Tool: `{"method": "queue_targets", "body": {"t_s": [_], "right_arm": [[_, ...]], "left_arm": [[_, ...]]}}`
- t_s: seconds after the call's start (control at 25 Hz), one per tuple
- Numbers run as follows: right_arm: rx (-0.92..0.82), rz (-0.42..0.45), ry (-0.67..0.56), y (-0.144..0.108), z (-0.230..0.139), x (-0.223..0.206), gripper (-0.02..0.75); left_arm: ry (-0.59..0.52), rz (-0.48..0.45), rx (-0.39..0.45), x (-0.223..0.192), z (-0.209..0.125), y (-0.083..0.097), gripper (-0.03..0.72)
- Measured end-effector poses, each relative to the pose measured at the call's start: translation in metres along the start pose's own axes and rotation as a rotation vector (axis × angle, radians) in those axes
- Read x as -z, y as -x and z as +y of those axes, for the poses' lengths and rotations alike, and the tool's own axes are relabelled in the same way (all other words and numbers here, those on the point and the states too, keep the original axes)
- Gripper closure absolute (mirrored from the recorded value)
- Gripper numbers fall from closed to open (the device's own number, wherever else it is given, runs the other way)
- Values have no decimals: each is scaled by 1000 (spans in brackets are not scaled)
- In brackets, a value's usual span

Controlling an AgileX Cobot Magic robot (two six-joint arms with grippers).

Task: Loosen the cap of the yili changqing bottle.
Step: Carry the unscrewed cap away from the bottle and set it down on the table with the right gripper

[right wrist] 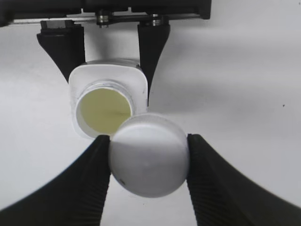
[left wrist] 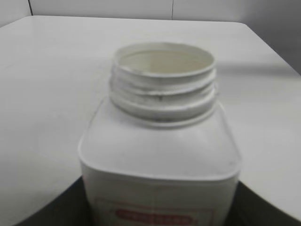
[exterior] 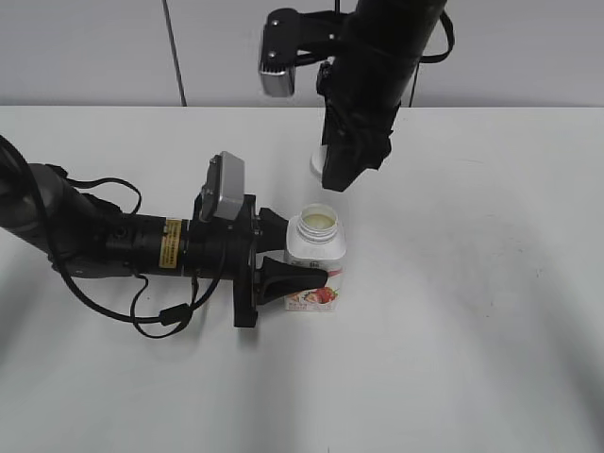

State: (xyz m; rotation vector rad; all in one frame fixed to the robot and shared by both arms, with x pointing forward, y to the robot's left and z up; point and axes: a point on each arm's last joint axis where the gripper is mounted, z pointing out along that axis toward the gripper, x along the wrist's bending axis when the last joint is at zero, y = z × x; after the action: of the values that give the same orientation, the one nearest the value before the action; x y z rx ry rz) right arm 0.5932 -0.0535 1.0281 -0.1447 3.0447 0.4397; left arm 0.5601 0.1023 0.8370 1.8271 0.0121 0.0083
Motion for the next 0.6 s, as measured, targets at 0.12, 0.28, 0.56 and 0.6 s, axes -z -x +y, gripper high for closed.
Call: {"method": "queue_targets", "body": {"t_s": [0.12,0.28,0.56,0.6], "right_arm": [[-93,-18,0,-1,0,7,342],[-334,-29,0,3,-8,11,343],[-816,-40,42,27,-56,23,346],[-883,-42,38,30,-68,24,346]], "left_arm": [[0,0,0,0,0,0,318],[0,0,0,0,0,0,318],[0,0,-1,0,0,0,318],[-1,0,-1,0,0,0,318]]}}
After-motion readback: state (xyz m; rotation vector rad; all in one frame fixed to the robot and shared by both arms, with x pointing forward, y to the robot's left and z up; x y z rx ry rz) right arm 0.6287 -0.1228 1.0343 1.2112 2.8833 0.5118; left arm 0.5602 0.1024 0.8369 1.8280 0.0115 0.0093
